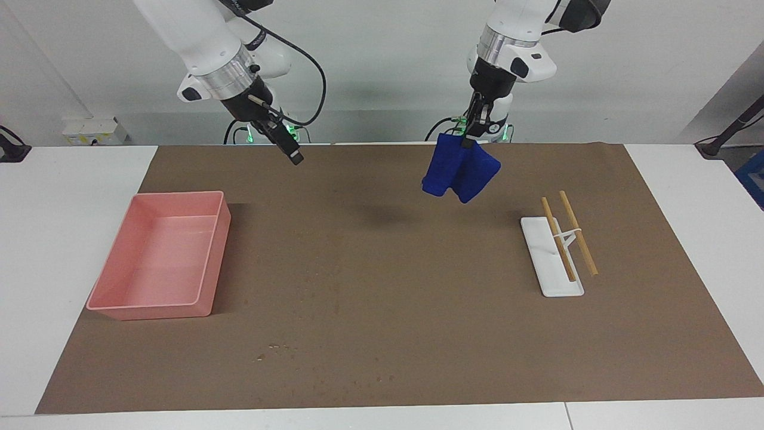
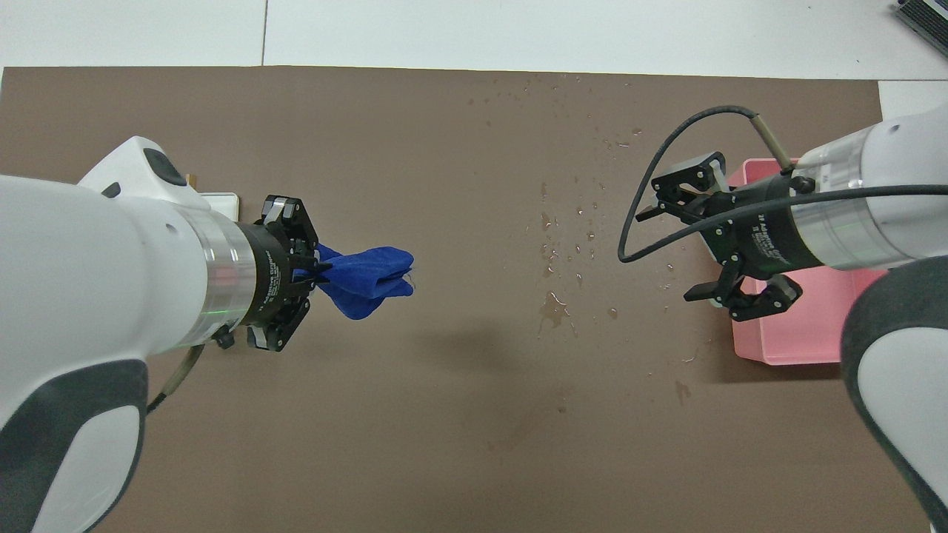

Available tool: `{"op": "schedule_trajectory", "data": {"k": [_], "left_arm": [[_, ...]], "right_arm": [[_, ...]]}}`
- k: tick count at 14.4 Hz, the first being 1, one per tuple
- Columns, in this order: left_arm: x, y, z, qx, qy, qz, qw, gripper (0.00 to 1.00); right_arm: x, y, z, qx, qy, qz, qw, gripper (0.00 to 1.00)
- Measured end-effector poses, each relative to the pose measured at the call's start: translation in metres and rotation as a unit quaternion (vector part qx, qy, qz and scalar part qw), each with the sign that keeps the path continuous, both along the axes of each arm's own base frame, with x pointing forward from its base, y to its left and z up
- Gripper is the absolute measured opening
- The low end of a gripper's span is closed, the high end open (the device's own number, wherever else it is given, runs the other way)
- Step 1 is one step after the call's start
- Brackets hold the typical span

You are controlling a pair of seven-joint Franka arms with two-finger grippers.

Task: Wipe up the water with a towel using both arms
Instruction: 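Lift the blue towel with the left gripper while the right gripper approaches, then grasp the blue towel with the right gripper from the left gripper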

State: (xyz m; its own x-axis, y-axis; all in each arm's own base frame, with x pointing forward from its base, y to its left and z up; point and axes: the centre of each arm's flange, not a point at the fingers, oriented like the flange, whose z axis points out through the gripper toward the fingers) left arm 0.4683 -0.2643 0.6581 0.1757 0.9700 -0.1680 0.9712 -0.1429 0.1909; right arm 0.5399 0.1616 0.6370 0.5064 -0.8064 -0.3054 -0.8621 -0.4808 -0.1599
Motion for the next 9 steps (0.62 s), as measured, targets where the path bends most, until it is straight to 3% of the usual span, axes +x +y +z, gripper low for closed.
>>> {"op": "schedule_trajectory", "data": {"k": [2,5,9], "left_arm": [[-0.008,-0.019,0.005,-0.023,0.004,0.065,0.998,0.07],[-0.036,-0.078,0.015,-0.075,-0.009,0.125,0.989,0.07],[-0.072,-0.134,0.034,-0.157,-0.031,0.156,0.975,0.07]], "right_arm": [[0.000,0.017,-0.001,0.025,0.029,-0.061,0.997,1.00],[0.002,0.023,0.000,0.040,0.048,-0.126,0.990,1.00],[0.000,0.053,0.000,0.047,0.069,-0.200,0.976,1.00]]}}
